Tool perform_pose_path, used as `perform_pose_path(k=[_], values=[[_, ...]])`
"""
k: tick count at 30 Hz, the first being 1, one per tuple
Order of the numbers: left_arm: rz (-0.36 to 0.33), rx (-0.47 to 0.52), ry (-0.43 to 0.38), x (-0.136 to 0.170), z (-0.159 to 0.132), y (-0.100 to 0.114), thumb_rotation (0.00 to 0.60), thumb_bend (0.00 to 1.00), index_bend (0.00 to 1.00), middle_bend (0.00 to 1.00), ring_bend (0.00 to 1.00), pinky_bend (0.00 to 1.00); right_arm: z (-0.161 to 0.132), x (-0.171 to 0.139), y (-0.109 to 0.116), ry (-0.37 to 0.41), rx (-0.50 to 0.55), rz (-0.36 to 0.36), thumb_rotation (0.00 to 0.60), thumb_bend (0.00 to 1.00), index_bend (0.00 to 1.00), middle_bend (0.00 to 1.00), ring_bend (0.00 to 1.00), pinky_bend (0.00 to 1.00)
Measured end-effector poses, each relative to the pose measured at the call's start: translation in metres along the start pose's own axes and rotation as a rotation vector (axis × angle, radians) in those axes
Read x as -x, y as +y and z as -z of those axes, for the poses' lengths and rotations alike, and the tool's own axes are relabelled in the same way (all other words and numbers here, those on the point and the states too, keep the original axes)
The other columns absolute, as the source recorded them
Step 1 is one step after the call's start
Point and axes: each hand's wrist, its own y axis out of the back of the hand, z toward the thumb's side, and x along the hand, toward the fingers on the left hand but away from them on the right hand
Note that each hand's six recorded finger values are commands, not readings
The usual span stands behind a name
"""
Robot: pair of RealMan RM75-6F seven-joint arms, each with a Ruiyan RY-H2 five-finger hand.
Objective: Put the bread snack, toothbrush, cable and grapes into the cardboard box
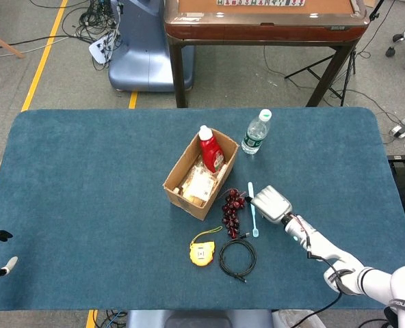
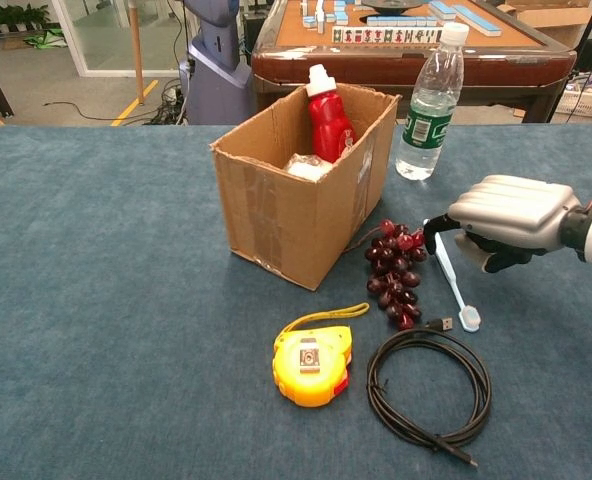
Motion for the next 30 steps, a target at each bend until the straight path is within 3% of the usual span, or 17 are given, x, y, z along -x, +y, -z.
perform_pose_path(k=[17,30], values=[[0.003,-0.006,-0.002,0.000,0.000,-0.001,0.600,0.21,0.38,0.41,0.31,0.49,0.009,-0.008,-0.008,-0.025,-0.001,-0.016,0.600,1.00,0.35,1.00,1.00,0.98],[0.014,-0.017,-0.005,-0.001,-0.001,-0.005,0.600,0.21,0.38,0.41,0.31,0.49,0.027,-0.038,-0.018,-0.068,0.005,-0.036,0.600,1.00,0.35,1.00,1.00,0.98]])
